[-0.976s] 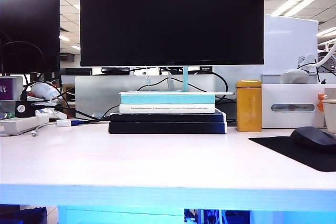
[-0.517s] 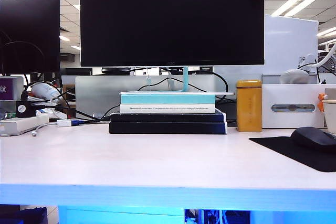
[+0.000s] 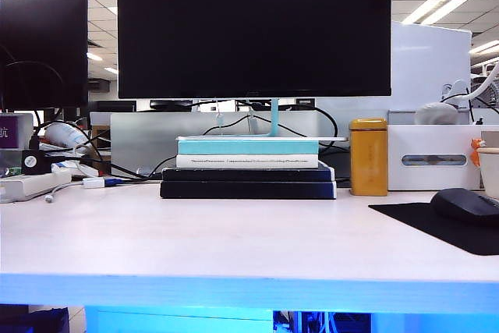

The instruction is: Place the black mouse on the black mouse pad.

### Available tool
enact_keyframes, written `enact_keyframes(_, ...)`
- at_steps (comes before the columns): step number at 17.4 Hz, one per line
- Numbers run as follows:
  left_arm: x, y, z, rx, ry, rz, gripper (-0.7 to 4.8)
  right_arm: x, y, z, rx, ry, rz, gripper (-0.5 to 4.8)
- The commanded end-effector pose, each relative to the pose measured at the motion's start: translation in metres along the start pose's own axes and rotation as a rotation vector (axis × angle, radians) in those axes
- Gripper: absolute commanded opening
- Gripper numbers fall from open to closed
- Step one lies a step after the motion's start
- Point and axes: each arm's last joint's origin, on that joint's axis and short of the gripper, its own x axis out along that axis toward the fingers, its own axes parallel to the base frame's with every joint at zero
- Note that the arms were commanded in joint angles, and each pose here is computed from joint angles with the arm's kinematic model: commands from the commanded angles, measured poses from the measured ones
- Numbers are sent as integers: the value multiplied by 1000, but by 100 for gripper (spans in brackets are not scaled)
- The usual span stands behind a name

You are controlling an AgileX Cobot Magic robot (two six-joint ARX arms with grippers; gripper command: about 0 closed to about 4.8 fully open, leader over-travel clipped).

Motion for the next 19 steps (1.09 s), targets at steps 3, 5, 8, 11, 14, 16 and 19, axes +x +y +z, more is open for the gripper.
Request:
enact_keyframes(3,26,13,-65,-38,86,66,-6,17,-4,-41,18,79,-3,-1)
enact_keyframes(5,28,16,-87,-39,95,58,-6,21,-5,-54,9,123,15,-1)
enact_keyframes(8,28,18,-98,61,161,80,-6,21,-5,-54,6,114,15,-1)
enact_keyframes(11,27,19,-98,84,168,90,15,21,-5,-53,9,107,11,-1)
enact_keyframes(14,27,18,-99,61,169,79,26,21,-5,-53,9,107,15,-1)
enact_keyframes(16,27,18,-99,61,169,81,26,21,-5,-53,9,107,14,-1)
enact_keyframes(19,27,18,-98,61,168,81,26,21,-5,-53,9,107,14,-1)
